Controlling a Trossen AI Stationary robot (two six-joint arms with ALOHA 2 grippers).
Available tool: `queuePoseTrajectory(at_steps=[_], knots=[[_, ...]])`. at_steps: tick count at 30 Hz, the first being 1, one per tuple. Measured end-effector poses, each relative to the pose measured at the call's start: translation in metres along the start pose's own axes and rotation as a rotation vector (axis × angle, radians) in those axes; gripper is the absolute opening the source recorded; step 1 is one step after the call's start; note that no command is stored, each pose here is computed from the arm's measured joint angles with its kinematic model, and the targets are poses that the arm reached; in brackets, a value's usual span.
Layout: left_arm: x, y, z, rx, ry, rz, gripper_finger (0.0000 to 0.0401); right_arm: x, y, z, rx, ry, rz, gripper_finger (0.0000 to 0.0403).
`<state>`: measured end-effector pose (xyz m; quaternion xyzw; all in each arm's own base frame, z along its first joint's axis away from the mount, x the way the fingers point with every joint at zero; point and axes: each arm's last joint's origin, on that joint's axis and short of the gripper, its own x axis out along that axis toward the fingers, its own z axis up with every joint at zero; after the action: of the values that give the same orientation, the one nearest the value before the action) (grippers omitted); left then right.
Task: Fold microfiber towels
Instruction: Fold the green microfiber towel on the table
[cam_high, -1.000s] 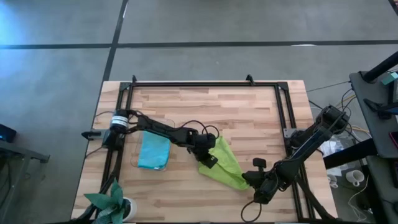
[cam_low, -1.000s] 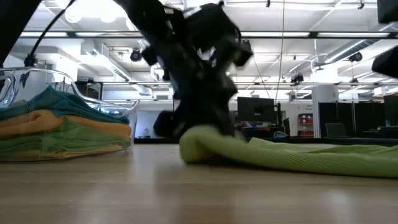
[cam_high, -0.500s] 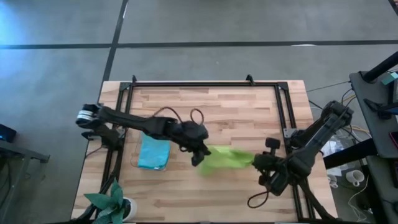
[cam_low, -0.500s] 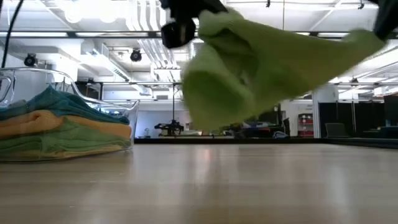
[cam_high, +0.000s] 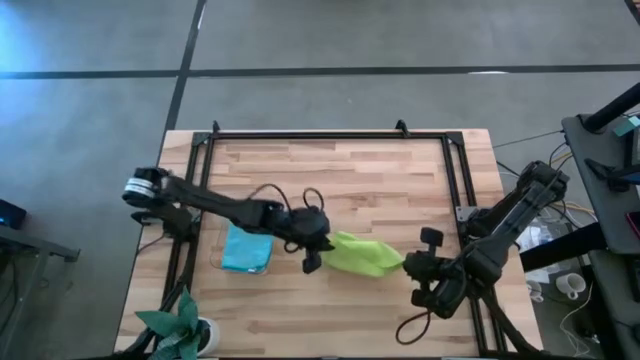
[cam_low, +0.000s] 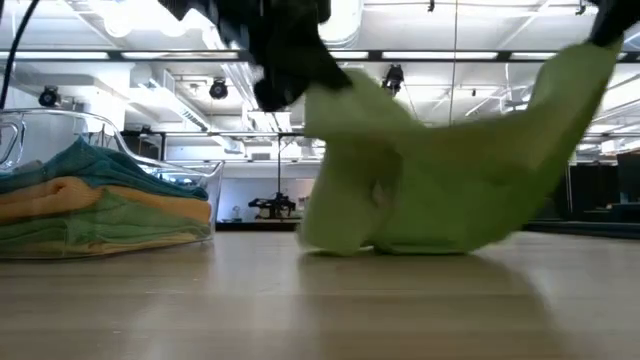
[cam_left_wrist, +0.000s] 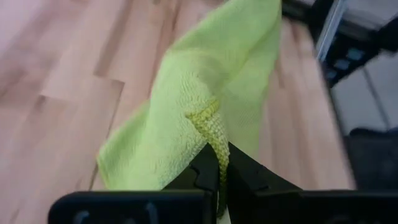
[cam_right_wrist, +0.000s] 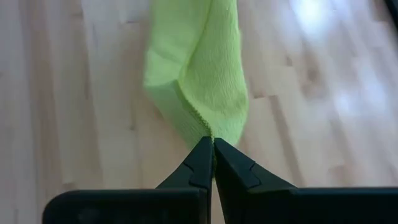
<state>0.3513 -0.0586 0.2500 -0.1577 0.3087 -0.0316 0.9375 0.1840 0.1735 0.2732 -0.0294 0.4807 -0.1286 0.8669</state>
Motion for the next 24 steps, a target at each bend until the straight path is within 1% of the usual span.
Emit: queuePoseTrajectory(at_steps=[2, 8, 12, 16, 19, 24], knots=[[0.016, -0.001, -0.016, 0.064, -0.003, -0.018, 0.0000, 0.009, 0.004, -0.005, 0.013, 0.000, 0.025, 0.0009], [0.050, -0.014, -0.053, 0.339, 0.020, -0.065, 0.0000, 0.034, 0.010, -0.022, 0.049, 0.021, 0.087, 0.0009], [0.066, -0.020, -0.068, 0.486, 0.044, -0.085, 0.0002, 0.042, 0.009, -0.029, 0.081, 0.045, 0.077, 0.0009], [0.078, -0.023, -0.079, 0.604, 0.059, -0.097, 0.0024, 0.043, 0.008, -0.031, 0.100, 0.050, 0.072, 0.0009], [0.079, -0.028, -0.081, 0.687, 0.046, -0.109, 0.0047, 0.043, 0.008, -0.031, 0.101, 0.049, 0.074, 0.0009], [0.069, -0.040, -0.077, 0.721, 0.016, -0.113, 0.0088, 0.043, 0.009, -0.030, 0.102, 0.048, 0.075, 0.0009]])
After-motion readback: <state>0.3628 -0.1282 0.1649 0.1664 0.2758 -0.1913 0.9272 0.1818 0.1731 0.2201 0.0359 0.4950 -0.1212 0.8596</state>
